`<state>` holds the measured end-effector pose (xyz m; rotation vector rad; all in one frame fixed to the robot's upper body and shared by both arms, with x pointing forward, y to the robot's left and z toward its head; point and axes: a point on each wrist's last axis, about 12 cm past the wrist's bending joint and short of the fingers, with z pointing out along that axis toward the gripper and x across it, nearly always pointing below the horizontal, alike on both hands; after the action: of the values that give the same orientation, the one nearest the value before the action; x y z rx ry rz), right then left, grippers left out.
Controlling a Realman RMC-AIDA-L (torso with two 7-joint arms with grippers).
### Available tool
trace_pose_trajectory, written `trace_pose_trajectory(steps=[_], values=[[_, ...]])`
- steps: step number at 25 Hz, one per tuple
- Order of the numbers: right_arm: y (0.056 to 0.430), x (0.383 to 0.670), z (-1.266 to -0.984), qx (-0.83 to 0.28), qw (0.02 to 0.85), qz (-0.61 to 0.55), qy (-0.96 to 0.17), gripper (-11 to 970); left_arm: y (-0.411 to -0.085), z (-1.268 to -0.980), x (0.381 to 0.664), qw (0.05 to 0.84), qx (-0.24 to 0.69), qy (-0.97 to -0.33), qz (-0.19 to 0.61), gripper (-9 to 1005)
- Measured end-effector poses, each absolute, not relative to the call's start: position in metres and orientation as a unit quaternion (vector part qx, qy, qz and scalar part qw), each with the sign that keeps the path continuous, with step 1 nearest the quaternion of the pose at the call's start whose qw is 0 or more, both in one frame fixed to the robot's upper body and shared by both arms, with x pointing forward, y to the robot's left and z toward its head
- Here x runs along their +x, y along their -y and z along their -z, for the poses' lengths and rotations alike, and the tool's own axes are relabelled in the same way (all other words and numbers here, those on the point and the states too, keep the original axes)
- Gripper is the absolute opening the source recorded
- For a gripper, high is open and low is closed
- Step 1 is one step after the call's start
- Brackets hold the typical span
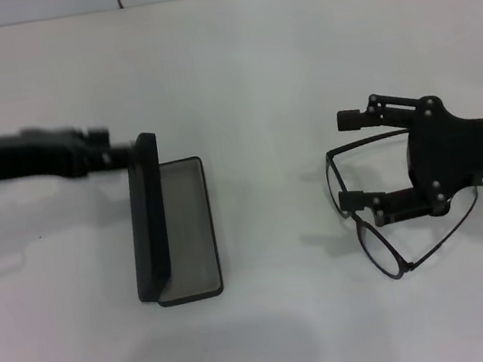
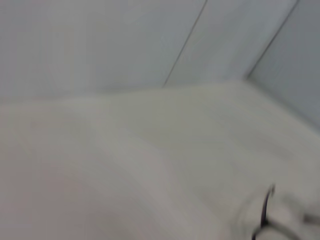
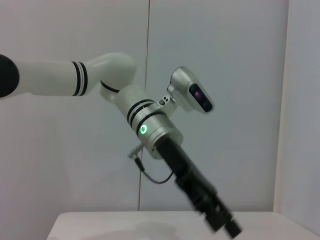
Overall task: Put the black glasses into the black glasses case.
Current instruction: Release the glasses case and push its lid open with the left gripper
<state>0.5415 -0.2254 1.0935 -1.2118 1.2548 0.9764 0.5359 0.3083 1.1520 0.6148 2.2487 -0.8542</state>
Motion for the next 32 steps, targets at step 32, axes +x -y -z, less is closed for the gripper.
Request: trace_pose_trajectory(steps=[32], values=[[0.217,0.54,-1.089,-0.505,0.541,-0.412,-0.531,885,-0.266,-1.135,0.552,0.221,0.24,-0.91,0.258,735]])
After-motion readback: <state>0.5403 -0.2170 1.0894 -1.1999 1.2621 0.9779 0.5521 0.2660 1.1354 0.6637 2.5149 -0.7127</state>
